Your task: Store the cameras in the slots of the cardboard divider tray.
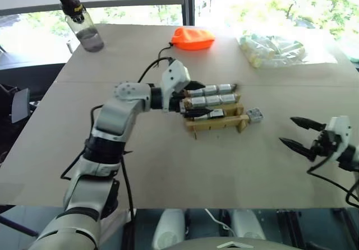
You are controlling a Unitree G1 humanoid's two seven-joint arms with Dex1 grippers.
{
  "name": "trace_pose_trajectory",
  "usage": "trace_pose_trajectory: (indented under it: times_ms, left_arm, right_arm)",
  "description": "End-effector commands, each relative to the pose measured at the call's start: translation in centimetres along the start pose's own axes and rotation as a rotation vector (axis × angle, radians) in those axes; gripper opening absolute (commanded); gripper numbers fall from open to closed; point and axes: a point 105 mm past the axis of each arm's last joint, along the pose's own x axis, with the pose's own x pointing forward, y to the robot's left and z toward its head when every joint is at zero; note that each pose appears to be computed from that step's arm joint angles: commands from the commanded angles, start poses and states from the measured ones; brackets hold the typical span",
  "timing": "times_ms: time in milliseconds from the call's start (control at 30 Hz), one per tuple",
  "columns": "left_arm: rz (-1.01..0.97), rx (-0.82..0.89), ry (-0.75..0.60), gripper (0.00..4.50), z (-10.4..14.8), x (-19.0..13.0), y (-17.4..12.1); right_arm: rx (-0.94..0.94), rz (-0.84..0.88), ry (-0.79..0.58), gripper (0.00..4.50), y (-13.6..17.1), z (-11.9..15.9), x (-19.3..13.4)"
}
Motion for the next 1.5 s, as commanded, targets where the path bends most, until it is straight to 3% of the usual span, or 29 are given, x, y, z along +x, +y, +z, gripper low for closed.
trace_pose_trajectory:
  times_ms: [33, 333, 633, 1000, 1100, 1200, 1500]
  left_arm:
    - [-0.014, 0.036, -0.005, 4.32, 1.2, -2.4, -1.0]
    - [0.081, -0.025, 0.043, 4.32, 0.7, -6.9, -1.7]
    - [0.058, -0.059, 0.080, 4.32, 0.5, -8.6, -3.3]
    - [0.072, -0.070, 0.109, 4.32, 0.3, -9.1, -3.9]
    - [0.075, -0.070, 0.110, 4.39, 0.3, -9.1, -3.8]
    - [0.078, -0.068, 0.113, 4.39, 0.2, -9.1, -3.8]
    - [0.078, -0.060, 0.110, 4.39, 0.2, -8.9, -3.6]
  right_arm:
    - [0.017, -0.080, 0.007, 4.18, -0.4, 0.2, 1.7]
    - [0.118, -0.226, 0.020, 4.18, 1.3, -1.5, 5.8]
    - [0.068, -0.376, 0.021, 4.18, 0.4, -1.4, 7.7]
    - [0.071, -0.372, -0.005, 4.18, 1.8, -1.3, 9.2]
    - [0.081, -0.374, -0.014, 3.28, 2.2, -1.2, 9.5]
    - [0.087, -0.383, -0.019, 1.95, 2.3, -1.2, 9.6]
    - [0.044, -0.419, -0.030, 1.92, 0.9, -0.6, 8.7]
